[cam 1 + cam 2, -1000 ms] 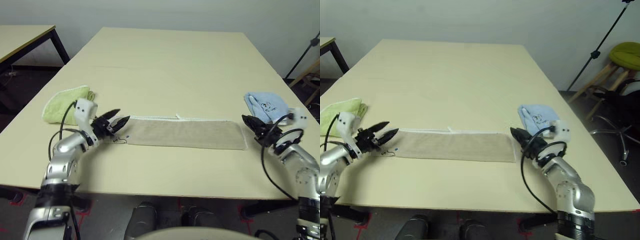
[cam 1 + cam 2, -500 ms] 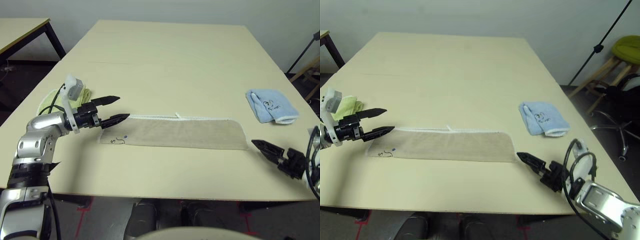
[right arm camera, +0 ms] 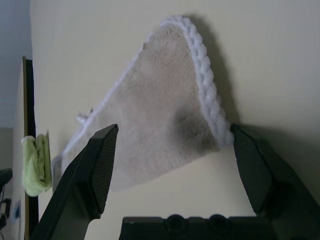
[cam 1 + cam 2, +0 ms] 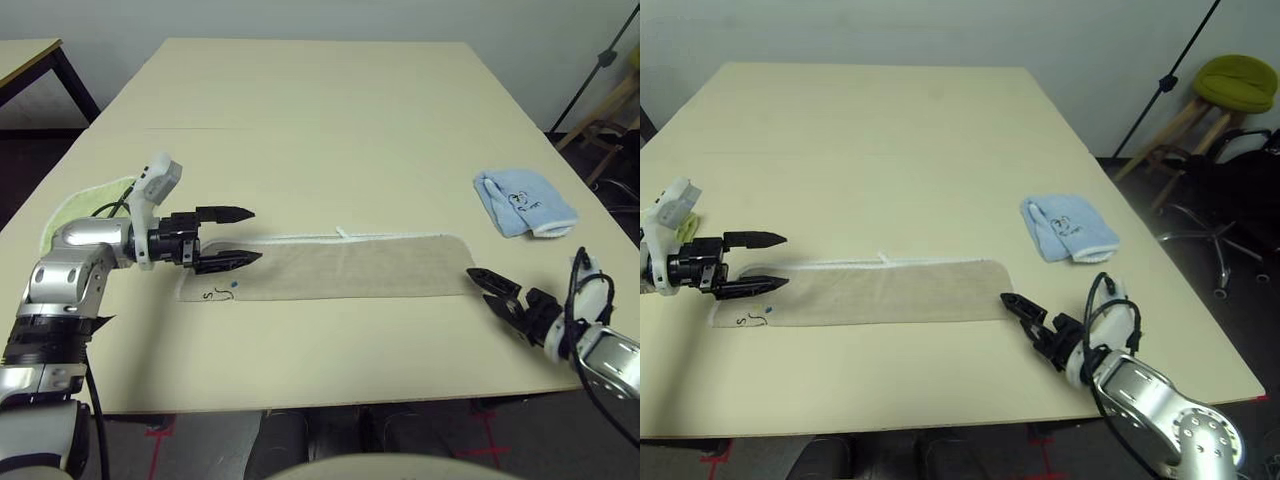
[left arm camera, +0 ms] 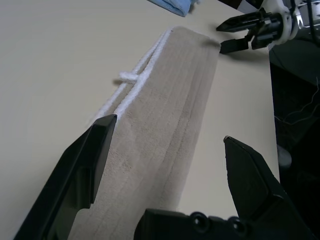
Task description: Fold the towel and set it aside.
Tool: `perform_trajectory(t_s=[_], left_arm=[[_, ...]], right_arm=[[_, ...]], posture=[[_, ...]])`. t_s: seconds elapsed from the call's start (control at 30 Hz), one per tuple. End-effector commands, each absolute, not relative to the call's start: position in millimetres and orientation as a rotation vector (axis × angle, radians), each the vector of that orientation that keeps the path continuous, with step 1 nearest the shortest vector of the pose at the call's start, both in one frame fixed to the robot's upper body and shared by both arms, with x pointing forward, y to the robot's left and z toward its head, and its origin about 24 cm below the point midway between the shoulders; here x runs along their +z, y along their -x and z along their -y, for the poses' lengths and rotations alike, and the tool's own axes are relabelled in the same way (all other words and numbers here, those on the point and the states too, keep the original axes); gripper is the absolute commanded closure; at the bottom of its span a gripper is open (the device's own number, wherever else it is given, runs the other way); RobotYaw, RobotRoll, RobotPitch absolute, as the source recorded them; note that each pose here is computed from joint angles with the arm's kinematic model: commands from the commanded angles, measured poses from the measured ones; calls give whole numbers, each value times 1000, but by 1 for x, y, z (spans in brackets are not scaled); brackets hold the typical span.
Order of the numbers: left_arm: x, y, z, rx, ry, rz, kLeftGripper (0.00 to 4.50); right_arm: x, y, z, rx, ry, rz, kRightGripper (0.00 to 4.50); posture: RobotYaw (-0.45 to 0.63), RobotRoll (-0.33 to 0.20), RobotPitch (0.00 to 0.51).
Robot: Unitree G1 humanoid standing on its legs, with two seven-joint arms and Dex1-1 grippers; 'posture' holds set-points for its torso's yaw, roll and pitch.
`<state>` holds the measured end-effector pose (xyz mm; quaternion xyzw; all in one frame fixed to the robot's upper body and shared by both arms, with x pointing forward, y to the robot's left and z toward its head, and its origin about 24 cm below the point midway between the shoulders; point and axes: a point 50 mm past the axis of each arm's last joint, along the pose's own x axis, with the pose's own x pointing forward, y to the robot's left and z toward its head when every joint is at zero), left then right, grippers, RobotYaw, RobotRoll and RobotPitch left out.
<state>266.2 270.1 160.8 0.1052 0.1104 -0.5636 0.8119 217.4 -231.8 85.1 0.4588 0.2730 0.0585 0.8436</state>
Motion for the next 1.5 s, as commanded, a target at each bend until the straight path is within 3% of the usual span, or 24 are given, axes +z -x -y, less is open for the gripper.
perform_trajectory(t_s=[0.03, 0.07, 0.4, 0.77, 0.97, 1.17, 1.5], left_arm=[[165, -259, -274, -1209, -222, -235, 0], [166, -258, -275, -1209, -214, -234, 0], [165, -256, -283, -1171, -214, -247, 0], [157, -262, -284, -1146, -185, -255, 0], [156, -265, -282, -1149, -182, -251, 0], [156, -267, -280, -1155, -179, -248, 0], [156, -265, -277, -1151, -174, -242, 0]], right_arm=[[67, -222, 224, 58, -941, -650, 440], [67, -224, 224, 48, -932, -645, 660], [75, -231, 229, -16, -884, -497, 4465], [90, -216, 268, -94, -580, -361, 4491], [107, -205, 283, -10, -334, -374, 4491], [125, -213, 252, 302, 64, -439, 4491], [115, -224, 194, 622, 158, -507, 4491]], posture=[[61, 0, 79], [67, 0, 76], [53, 0, 78], [6, 0, 83], [-4, 0, 87], [-5, 0, 87], [24, 0, 86]])
